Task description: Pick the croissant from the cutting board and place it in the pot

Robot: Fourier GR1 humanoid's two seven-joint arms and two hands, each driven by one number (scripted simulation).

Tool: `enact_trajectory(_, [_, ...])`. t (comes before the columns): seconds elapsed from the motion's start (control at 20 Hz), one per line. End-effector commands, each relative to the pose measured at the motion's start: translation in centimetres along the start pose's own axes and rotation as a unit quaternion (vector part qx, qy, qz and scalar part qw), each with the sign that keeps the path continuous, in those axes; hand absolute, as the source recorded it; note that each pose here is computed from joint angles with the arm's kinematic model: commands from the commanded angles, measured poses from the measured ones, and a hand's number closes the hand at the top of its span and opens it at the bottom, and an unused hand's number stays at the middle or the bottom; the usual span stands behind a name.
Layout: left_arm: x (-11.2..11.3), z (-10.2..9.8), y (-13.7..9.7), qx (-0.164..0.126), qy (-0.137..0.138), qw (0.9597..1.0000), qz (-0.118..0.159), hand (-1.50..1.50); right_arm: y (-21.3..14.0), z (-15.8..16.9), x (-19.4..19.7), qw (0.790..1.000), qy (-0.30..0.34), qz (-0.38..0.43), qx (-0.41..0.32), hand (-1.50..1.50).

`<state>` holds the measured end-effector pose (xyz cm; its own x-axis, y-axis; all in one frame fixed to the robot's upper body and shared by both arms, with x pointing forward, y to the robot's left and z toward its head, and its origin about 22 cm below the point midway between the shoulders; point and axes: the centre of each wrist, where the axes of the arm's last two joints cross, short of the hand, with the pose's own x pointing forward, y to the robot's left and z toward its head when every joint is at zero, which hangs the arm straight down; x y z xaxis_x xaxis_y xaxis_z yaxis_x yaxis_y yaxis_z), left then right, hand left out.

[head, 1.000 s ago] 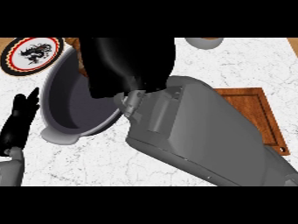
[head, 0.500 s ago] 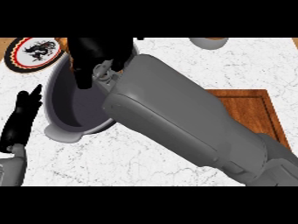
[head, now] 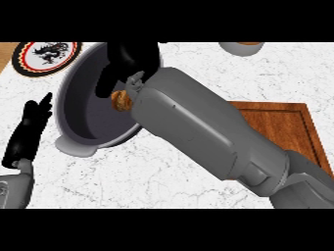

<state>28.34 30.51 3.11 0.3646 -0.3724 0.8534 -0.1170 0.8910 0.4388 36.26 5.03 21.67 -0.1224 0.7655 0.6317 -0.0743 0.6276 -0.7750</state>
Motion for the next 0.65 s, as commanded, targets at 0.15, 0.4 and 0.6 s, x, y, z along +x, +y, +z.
enact_trajectory(0.15, [0.5, -0.2, 0.4, 0.012, -0.002, 0.9999, -0.006, 0.0, -0.4, -0.4, -0.5, 0.983, -0.016, -0.164, -0.08, -1.5])
enact_trajectory(0.4, [-2.0, 0.7, 1.0, 0.015, 0.015, 0.9998, -0.003, 0.0, 0.0, -0.2, -1.5, 0.958, -0.023, -0.238, -0.159, -1.5])
enact_trajectory(0.6, [-1.1, 0.8, 1.0, 0.026, 0.02, 0.9995, -0.002, 0.0, -0.8, -1.2, -2.8, 0.946, -0.009, -0.269, -0.182, -1.5])
